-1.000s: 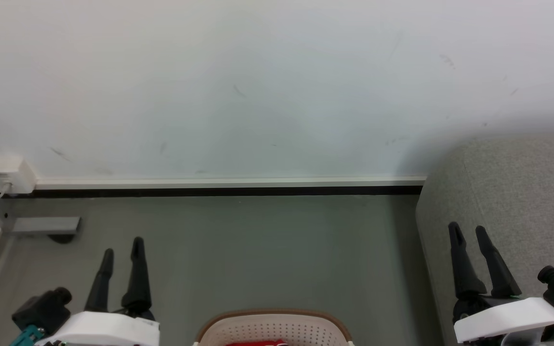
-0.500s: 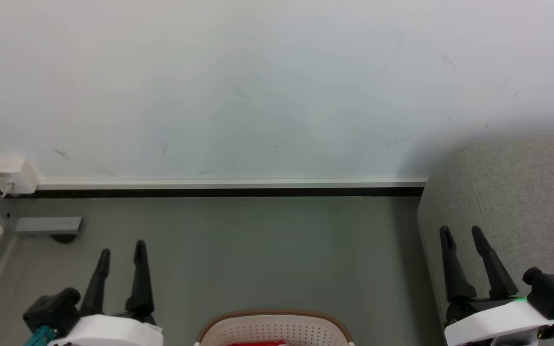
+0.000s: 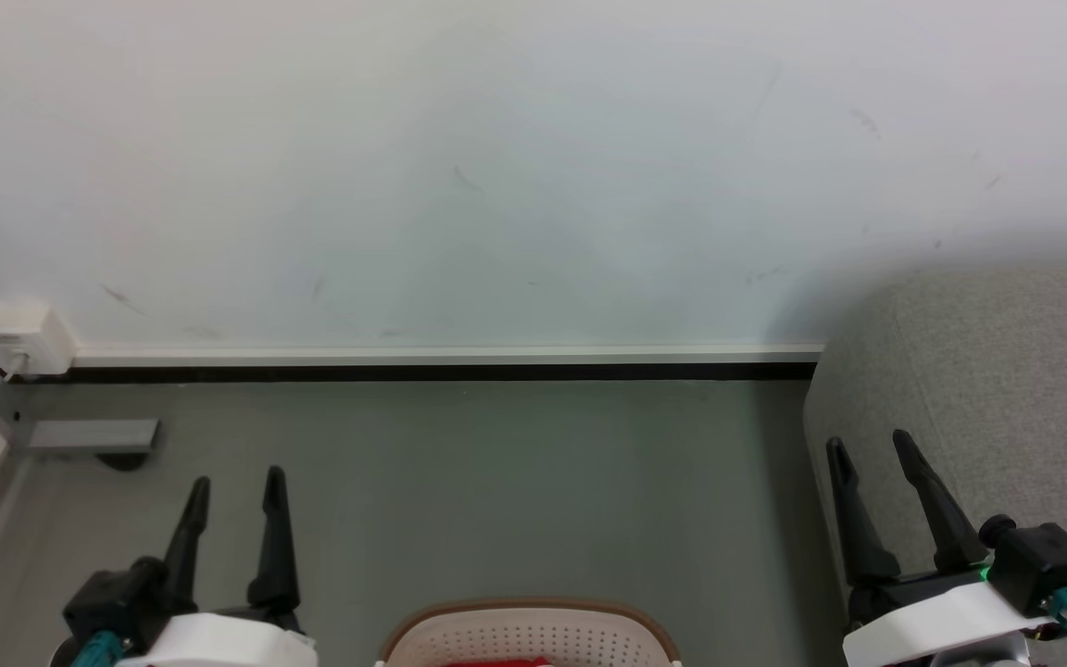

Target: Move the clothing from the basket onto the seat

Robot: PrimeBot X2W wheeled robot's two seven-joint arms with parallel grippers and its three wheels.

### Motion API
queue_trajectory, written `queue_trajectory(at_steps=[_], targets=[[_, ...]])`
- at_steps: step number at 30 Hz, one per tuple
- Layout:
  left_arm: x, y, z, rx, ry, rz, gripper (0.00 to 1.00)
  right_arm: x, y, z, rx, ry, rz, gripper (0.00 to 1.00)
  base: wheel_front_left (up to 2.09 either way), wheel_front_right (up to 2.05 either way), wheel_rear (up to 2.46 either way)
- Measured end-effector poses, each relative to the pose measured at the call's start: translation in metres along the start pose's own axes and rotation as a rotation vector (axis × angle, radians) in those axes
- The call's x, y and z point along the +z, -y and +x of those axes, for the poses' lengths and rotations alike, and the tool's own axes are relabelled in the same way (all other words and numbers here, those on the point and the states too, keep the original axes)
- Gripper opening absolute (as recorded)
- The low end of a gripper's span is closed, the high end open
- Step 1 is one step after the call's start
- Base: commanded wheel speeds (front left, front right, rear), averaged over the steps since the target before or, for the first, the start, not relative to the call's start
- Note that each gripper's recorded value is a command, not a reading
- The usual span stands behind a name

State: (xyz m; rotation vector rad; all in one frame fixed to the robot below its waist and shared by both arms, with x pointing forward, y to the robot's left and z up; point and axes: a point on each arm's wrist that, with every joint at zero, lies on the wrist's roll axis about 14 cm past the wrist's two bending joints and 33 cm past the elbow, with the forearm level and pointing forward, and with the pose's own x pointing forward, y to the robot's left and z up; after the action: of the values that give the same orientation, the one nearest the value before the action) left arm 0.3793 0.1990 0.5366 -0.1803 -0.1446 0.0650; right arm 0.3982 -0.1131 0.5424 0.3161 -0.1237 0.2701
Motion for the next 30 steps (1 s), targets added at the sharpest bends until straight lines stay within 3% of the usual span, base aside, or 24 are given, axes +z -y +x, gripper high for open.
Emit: queue_trajectory(at_steps=[30], targets=[[0.016, 0.009, 0.001, -0.045, 0.084, 0.198, 1.0, 0.018, -0.009, 0.002, 0.044, 0.074, -0.191, 1.0, 0.0, 0.0, 0.0]])
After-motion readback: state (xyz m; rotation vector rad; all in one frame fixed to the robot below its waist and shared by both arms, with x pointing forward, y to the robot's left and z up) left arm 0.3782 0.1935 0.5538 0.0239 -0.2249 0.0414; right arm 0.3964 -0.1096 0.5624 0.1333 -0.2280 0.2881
